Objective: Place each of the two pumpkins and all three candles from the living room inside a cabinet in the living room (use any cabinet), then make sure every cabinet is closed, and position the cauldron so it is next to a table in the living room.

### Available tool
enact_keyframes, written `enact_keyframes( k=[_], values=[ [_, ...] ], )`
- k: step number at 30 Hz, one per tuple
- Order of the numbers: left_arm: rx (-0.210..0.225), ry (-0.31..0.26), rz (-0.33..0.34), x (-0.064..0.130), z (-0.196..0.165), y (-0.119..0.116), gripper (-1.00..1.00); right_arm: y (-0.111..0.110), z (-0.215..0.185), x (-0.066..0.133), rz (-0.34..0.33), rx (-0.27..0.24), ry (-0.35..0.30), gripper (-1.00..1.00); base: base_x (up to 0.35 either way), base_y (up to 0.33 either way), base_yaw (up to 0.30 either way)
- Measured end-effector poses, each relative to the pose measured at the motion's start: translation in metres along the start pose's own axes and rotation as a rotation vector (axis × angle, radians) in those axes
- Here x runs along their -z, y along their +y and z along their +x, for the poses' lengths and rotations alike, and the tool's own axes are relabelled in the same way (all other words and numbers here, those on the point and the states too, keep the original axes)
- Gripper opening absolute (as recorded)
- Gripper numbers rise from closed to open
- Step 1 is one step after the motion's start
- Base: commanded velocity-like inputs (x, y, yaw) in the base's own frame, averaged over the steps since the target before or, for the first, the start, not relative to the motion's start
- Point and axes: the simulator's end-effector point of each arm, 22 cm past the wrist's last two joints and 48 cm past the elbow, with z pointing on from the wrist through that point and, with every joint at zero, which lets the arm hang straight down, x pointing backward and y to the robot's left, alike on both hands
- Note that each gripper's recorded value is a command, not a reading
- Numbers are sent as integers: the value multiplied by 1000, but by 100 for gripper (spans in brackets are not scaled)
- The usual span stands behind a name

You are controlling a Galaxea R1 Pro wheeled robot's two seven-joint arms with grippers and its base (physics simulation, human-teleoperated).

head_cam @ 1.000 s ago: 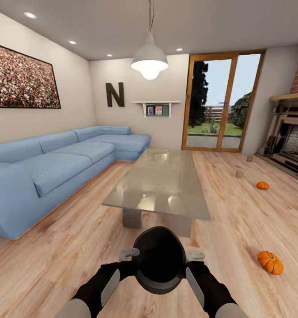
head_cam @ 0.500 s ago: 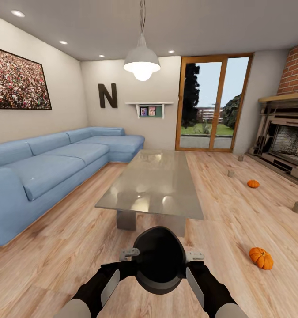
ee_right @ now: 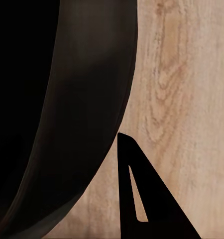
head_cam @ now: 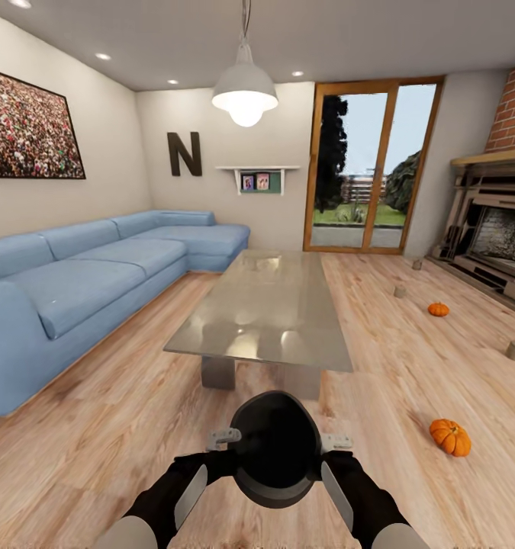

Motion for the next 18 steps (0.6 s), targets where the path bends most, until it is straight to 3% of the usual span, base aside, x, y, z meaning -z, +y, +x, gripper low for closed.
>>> enact_keyframes(
  k=[18],
  values=[
    [21, 70, -9, -22, 33, 11, -100, -1, 32, -25, 3, 2, 73, -100, 0, 0, 0]
  ],
)
